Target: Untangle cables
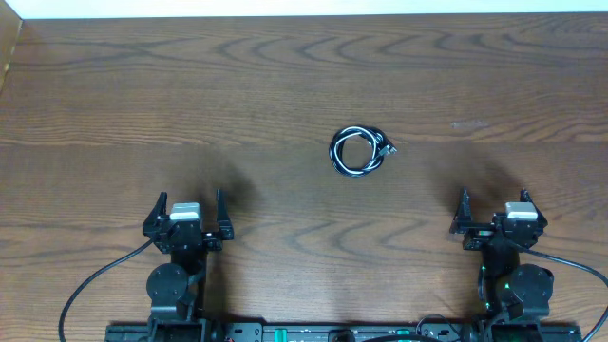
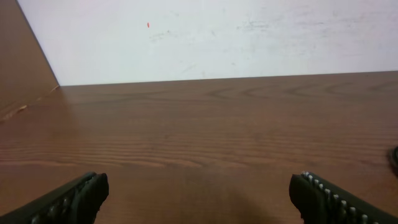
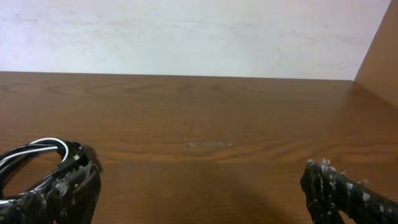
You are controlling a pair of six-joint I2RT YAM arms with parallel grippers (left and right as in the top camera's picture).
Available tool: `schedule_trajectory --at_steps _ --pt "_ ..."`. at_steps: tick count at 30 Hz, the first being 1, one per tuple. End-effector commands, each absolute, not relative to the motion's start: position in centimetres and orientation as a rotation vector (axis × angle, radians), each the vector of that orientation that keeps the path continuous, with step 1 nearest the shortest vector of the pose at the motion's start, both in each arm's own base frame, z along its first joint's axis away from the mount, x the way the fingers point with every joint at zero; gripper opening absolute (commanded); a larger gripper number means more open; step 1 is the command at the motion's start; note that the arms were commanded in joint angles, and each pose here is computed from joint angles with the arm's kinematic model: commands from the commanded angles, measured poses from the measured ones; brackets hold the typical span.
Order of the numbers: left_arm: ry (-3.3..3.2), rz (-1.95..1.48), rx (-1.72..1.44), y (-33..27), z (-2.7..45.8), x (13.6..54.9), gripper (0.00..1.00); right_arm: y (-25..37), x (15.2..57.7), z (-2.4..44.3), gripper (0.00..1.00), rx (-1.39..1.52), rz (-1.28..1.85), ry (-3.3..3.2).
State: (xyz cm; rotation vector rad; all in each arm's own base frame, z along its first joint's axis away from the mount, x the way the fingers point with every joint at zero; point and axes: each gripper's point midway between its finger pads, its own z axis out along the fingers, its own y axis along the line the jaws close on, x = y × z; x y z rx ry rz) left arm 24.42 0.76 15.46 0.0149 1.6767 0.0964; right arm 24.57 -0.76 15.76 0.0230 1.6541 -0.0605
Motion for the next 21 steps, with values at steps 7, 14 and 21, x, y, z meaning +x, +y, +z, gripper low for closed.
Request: schedule_trajectory --at_steps 7,14,21 --pt "1.728 0.092 0.029 0.56 13.63 24.38 0.98 -0.77 24.56 15.75 0.99 0.010 -0.070 1.648" --pt "1.728 0.092 0.029 0.56 13.63 24.38 0.98 -0.77 24.56 15.75 0.99 0.010 -0.070 1.648" --pt "1.724 0.103 0.041 0.57 13.72 24.39 0.98 -0.77 24.56 15.75 0.99 0.010 -0.070 1.648"
